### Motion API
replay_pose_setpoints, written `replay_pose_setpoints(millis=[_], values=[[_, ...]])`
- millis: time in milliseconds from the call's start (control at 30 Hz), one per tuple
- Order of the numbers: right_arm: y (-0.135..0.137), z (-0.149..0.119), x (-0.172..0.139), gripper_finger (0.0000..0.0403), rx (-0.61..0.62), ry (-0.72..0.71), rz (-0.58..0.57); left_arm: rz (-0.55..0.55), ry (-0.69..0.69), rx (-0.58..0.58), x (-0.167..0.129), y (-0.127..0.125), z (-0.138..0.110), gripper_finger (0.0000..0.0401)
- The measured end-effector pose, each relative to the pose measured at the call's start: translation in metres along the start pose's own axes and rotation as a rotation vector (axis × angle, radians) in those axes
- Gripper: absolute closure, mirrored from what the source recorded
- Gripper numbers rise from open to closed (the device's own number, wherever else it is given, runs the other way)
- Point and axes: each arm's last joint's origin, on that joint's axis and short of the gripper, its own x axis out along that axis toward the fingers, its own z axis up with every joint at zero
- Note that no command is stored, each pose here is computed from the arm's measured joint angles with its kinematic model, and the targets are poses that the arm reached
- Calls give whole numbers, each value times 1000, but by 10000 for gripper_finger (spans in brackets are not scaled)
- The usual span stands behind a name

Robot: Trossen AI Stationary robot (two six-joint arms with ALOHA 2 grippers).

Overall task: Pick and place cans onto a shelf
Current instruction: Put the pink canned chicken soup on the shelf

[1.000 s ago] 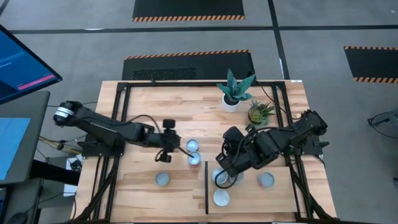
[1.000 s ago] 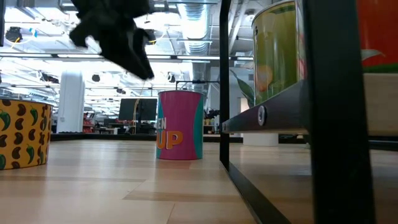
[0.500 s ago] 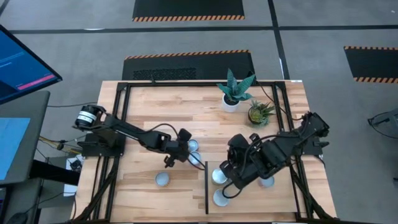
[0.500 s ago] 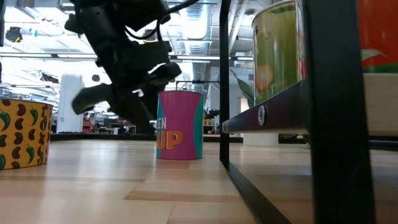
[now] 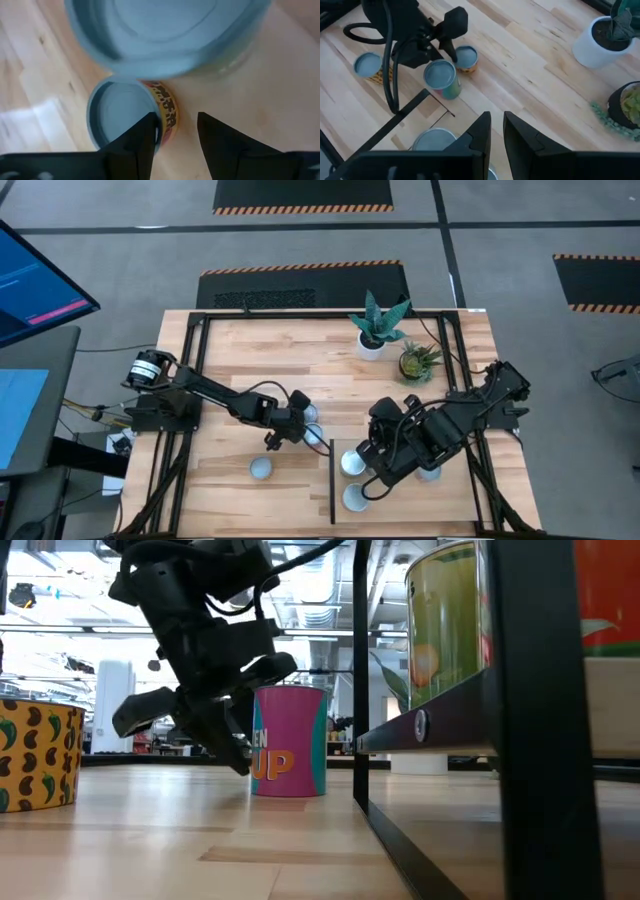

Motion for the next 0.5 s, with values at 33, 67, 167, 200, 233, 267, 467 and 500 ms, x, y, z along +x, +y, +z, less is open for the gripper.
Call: replay_pose_setpoints(millis=[33,67,167,200,233,267,467,500], values=[[0,0,0,328,0,0,0,9,7,-4,0,0,0,269],[0,0,0,328,0,0,0,20,9,-9,0,1,0,269],[0,0,0,328,-4,1,-4,56,19,-31,-6,3,-1,269],[-1,0,0,328,-8,3,-10,64,18,-35,-7,5,0,269],[-1,-1,0,328,-11,4,-14,66,27,-36,-9,6,-1,269],[-1,-1,0,328,-13,4,-15,67,45,-40,-10,7,-2,269],[-1,-2,-1,328,-19,4,-15,65,74,-124,-21,15,4,269],[-1,-2,-1,328,-24,5,-15,63,70,-126,-25,16,7,269]])
